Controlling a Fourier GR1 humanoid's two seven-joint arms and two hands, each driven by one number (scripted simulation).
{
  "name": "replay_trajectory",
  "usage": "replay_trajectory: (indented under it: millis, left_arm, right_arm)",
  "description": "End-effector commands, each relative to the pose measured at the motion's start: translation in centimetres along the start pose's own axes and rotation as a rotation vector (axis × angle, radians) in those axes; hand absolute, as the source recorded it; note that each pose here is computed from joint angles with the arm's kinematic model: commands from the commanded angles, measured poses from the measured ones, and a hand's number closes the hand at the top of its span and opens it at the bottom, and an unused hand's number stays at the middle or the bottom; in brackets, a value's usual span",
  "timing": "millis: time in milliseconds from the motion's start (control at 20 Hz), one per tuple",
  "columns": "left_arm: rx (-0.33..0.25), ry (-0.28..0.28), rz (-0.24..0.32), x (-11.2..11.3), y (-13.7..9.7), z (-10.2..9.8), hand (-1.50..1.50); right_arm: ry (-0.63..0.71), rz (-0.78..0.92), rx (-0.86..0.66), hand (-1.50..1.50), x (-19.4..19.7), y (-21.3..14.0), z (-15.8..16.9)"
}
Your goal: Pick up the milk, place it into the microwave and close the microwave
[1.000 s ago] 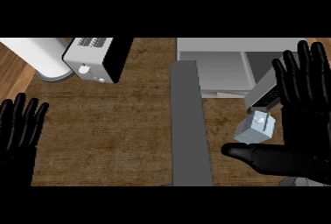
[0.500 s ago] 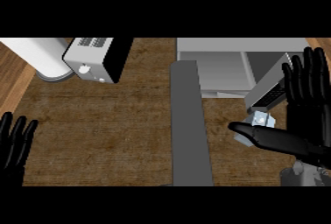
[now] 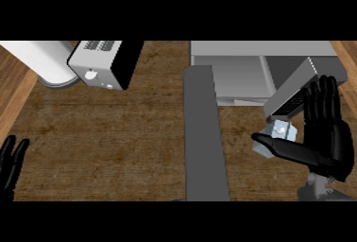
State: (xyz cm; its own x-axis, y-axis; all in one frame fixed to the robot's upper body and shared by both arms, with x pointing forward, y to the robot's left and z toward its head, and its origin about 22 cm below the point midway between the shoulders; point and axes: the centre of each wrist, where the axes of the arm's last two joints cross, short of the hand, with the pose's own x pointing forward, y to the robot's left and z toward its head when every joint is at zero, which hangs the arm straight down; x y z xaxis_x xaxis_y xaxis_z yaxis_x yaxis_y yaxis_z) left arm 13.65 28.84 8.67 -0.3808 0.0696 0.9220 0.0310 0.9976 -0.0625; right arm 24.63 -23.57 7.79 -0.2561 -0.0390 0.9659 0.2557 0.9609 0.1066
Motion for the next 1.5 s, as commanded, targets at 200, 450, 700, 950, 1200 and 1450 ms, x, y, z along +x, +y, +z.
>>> replay_trajectory:
  millis: [200,450,700,950,1200,1450]
  left_arm:
    - [-0.005,-0.01,-0.005,-0.3,0.5,2.2,-1.5]
    - [-0.008,0.006,0.014,-1.3,0.7,2.5,-1.5]
    - [0.001,0.0,-0.007,-1.5,-2.0,1.6,-1.5]
    - [-0.016,-0.006,0.018,1.0,0.4,2.8,-1.5]
    - [-0.023,-0.003,0.012,0.2,-0.1,4.0,-1.5]
    - [-0.004,-0.005,0.004,-0.3,-0.8,1.6,-1.5]
  right_arm:
    - [0.037,0.041,-0.064,-1.5,-3.6,-3.9,0.8]
    - [0.048,0.055,-0.047,-1.5,-6.4,-3.9,1.0]
    - [0.082,0.063,-0.029,-1.5,-8.7,-5.8,2.7]
    - [0.062,0.08,-0.008,-1.5,-10.2,-6.9,4.0]
    - [0.029,0.078,-0.003,-1.5,-11.2,-7.9,3.1]
    - [0.061,0.087,-0.014,-1.5,-12.7,-7.9,0.8]
